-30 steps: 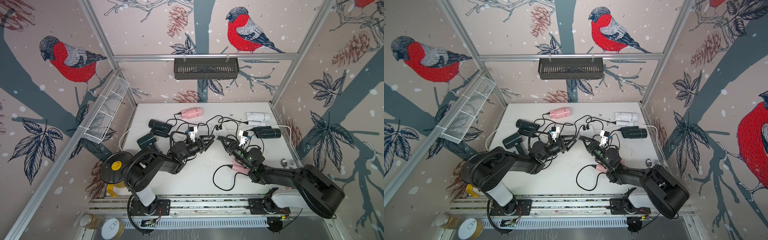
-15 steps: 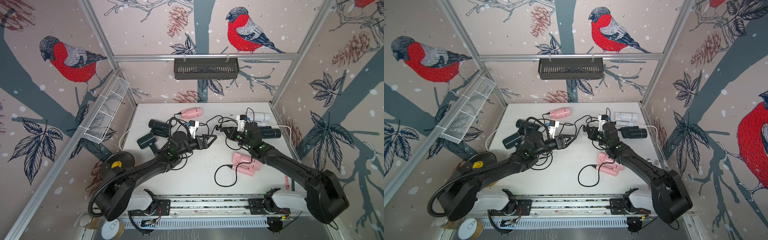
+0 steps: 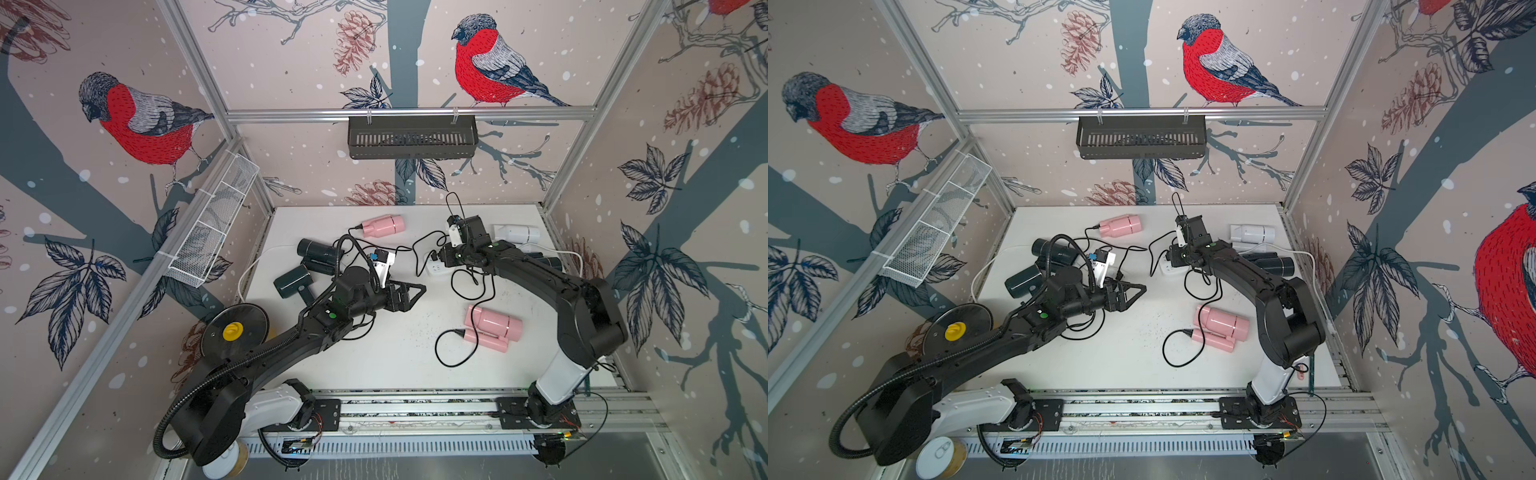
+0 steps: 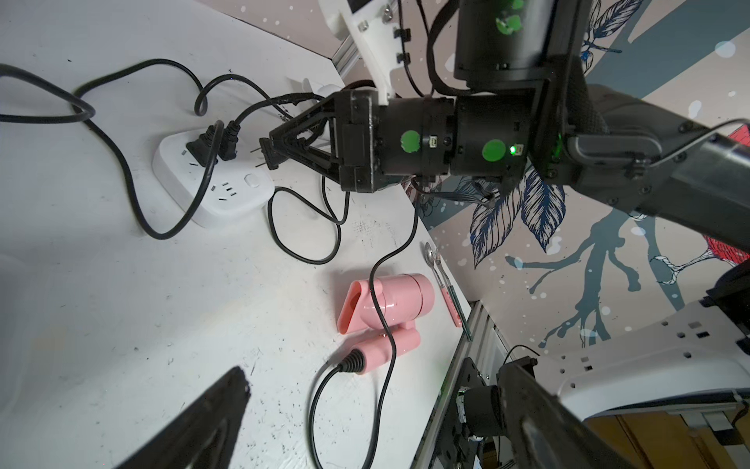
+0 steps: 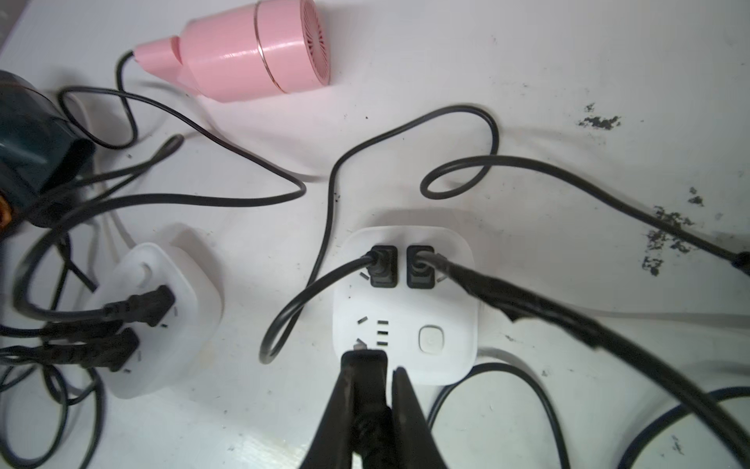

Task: Charge the blow dryers
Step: Insert the plug into the socket.

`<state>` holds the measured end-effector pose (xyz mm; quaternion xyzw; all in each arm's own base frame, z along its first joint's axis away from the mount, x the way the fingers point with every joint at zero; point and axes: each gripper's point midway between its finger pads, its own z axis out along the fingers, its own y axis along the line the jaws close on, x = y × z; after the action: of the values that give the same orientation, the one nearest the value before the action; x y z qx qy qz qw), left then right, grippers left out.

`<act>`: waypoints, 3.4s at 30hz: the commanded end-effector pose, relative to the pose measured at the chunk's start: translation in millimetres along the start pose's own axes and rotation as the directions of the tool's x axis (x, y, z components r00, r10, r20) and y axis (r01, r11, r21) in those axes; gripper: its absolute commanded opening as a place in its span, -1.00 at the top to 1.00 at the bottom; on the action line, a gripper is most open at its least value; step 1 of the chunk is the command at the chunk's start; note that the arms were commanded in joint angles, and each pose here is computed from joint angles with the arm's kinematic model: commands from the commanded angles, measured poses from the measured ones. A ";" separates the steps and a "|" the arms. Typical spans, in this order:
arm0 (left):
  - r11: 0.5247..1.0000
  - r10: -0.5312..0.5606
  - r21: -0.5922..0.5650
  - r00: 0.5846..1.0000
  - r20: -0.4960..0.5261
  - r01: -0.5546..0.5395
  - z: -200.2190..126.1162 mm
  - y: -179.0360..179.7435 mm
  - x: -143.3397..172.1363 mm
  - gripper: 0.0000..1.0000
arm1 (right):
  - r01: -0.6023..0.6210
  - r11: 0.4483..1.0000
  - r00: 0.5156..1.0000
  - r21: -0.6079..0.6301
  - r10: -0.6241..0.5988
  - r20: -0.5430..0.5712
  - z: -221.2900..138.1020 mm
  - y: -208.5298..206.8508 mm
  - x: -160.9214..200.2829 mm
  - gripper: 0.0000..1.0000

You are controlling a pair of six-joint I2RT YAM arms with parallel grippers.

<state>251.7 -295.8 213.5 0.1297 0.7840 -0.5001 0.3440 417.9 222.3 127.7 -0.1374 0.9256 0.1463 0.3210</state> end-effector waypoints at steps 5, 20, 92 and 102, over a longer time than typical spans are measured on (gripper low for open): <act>0.999 0.034 0.009 0.999 -0.014 -0.034 4.6 1.9 3.0 -0.95 | 0.065 0.997 0.994 0.051 -0.060 -0.089 20.7 -7.9 12.3 0.91; 0.999 0.021 0.028 1.000 -0.003 -0.020 8.5 4.9 10.0 -0.95 | 0.075 0.996 0.987 0.042 -0.069 -0.143 40.1 -4.5 17.4 0.91; 0.999 0.031 -0.024 0.999 -0.010 -0.031 -2.6 13.4 19.5 -0.94 | 0.215 0.964 0.907 0.156 -0.138 -0.397 53.1 -7.8 53.3 0.92; 0.999 0.044 -0.030 0.999 -0.004 -0.044 -7.5 9.5 15.9 -0.95 | 0.260 0.940 0.899 0.220 -0.152 -0.411 53.4 -15.5 59.5 0.92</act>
<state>241.2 -288.1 191.8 0.1366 0.7930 -0.4845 0.3432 425.9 225.3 59.6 -0.2107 0.9562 -0.0308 0.2007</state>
